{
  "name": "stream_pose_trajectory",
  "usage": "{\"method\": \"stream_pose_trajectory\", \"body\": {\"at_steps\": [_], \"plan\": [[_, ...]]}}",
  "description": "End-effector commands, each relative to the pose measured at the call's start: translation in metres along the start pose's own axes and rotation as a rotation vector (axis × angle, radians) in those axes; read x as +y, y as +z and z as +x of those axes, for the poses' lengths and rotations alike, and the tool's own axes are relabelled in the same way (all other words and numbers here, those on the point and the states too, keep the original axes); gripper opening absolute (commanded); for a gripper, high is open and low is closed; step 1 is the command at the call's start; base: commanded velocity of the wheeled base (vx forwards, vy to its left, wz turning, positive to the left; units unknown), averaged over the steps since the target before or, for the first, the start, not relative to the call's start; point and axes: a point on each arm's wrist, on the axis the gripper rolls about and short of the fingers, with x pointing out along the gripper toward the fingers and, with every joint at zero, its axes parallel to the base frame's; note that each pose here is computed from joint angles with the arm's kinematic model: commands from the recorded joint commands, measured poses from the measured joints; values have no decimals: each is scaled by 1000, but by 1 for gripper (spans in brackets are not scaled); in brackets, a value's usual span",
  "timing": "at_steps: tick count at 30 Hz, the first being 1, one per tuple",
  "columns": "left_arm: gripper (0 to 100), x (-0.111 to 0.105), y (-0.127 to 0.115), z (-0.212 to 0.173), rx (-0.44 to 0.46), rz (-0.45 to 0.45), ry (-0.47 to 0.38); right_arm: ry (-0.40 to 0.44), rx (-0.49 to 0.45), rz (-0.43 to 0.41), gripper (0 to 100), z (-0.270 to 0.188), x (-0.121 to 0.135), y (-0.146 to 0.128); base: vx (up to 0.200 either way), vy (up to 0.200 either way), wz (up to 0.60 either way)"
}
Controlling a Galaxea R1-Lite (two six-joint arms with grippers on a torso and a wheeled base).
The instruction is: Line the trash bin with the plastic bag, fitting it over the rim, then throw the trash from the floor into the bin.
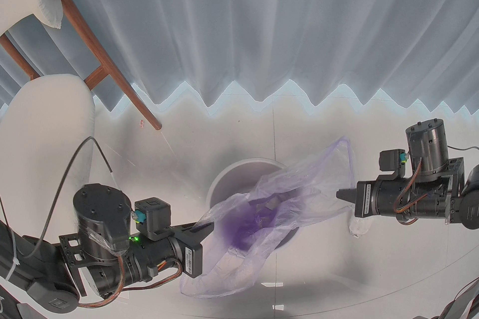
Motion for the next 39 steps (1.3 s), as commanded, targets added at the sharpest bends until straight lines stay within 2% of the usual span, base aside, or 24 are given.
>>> {"method": "stream_pose_trajectory", "body": {"at_steps": [1, 3, 6, 12, 14, 18, 20, 22, 27, 33, 39], "plan": [[0, -6, 16, -9, -71, -160, -67, 7, 71, -2, 0, 7, 3, -18, 0, 0, 0], [0, -7, 22, -8, -97, -190, -86, 8, 68, 2, 0, 10, 3, -16, 0, 0, 0], [0, -3, 36, -3, -162, -293, -116, 17, 36, 18, 0, 21, 10, 2, 0, 0, 0], [0, -3, 41, 13, -192, -437, -124, 17, 37, 31, 0, 45, 20, 11, 0, 0, 0], [0, 8, 41, 19, -203, -496, -110, -15, 24, 29, 0, 59, 22, 17, 0, 0, 0], [0, 18, 31, 32, -162, -514, -78, -29, 29, 36, 0, 73, 21, 21, 0, 0, 0], [0, 32, 18, 48, -116, -525, -22, -55, 32, 46, 0, 91, 12, 27, 0, 0, 0], [0, 36, 9, 60, -95, -529, -4, -58, 31, 48, 0, 100, 11, 31, 0, 0, 0], [0, 48, -1, 86, -128, -537, 21, -77, 18, 32, 0, 122, 2, 42, 0, 0, 0], [0, 50, -19, 105, -86, -534, 76, -96, 74, 4, 0, 144, -5, 30, 0, 0, 0], [0, 55, -23, 115, -88, -533, 113, -101, 94, -2, 0, 155, -7, 24, 0, 0, 0]]}}
